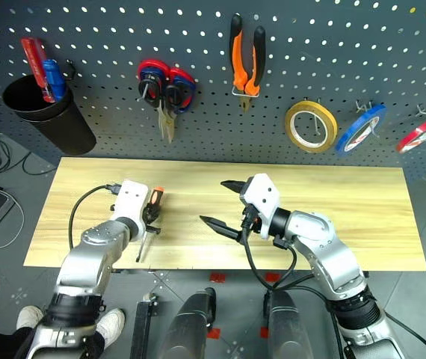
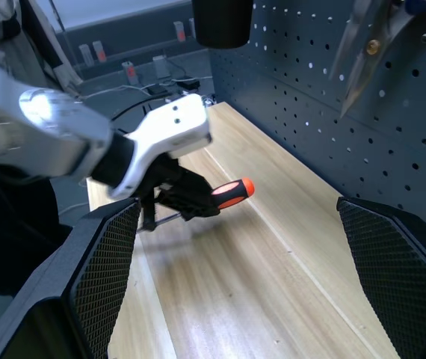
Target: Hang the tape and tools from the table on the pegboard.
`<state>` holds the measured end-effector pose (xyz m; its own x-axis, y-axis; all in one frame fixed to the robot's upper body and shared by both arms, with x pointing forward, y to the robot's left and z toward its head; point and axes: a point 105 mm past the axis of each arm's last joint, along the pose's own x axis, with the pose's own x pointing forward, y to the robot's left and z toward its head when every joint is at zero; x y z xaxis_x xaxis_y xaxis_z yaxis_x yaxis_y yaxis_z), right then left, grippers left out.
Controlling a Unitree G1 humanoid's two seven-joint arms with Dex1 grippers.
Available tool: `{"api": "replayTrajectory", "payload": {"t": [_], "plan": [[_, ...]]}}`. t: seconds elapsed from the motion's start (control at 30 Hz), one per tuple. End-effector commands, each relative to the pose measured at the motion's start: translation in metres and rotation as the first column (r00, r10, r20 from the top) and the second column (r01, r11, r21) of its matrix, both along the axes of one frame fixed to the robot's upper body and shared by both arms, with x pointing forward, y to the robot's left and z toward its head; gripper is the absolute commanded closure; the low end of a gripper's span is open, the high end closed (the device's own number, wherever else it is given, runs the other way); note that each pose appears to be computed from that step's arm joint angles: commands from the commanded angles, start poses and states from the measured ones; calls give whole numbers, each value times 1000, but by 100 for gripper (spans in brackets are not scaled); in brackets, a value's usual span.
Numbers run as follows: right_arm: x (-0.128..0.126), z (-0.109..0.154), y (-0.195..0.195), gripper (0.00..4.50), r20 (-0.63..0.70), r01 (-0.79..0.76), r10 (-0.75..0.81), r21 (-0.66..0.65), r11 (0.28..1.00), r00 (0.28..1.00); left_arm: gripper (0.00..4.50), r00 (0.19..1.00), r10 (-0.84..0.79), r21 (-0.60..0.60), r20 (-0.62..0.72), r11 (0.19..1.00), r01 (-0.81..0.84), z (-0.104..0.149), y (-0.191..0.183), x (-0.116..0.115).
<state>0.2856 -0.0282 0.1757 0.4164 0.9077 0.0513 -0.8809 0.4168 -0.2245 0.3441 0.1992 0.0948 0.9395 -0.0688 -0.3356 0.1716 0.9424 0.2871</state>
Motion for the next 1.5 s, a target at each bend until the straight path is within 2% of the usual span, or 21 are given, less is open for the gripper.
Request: {"api": "replayTrajectory", "payload": {"t": [0.03,0.3,0.4,0.53,0.7,0.77,1.1,1.33,1.5], "plan": [[-10,17,-4,0,36,-37,34,91,995,999,361,989,-35,67,147,997,25,30,-20,-8],[-16,45,-8,0,63,-32,18,226,974,998,361,906,-78,187,415,982,-1,93,-37,-19],[-8,60,-9,0,102,-2,-25,262,965,994,361,826,-60,203,560,977,-67,135,-29,-24],[-4,71,-7,0,146,7,-50,280,960,988,361,754,-49,208,655,971,-118,166,-24,-25],[1,84,-2,0,183,6,-67,315,949,981,361,616,-35,192,787,963,-191,225,-18,-16],[4,87,0,0,194,9,-76,323,946,978,361,583,-43,194,812,961,-199,240,-19,-11],[9,92,-2,0,211,43,-118,328,944,970,361,503,28,124,864,956,-266,275,-8,8],[10,96,-3,0,217,50,-129,335,941,968,361,478,36,117,878,951,-286,288,1,16],[8,99,1,0,220,27,-108,344,938,970,361,477,43,115,878,947,-299,286,8,20]]}}
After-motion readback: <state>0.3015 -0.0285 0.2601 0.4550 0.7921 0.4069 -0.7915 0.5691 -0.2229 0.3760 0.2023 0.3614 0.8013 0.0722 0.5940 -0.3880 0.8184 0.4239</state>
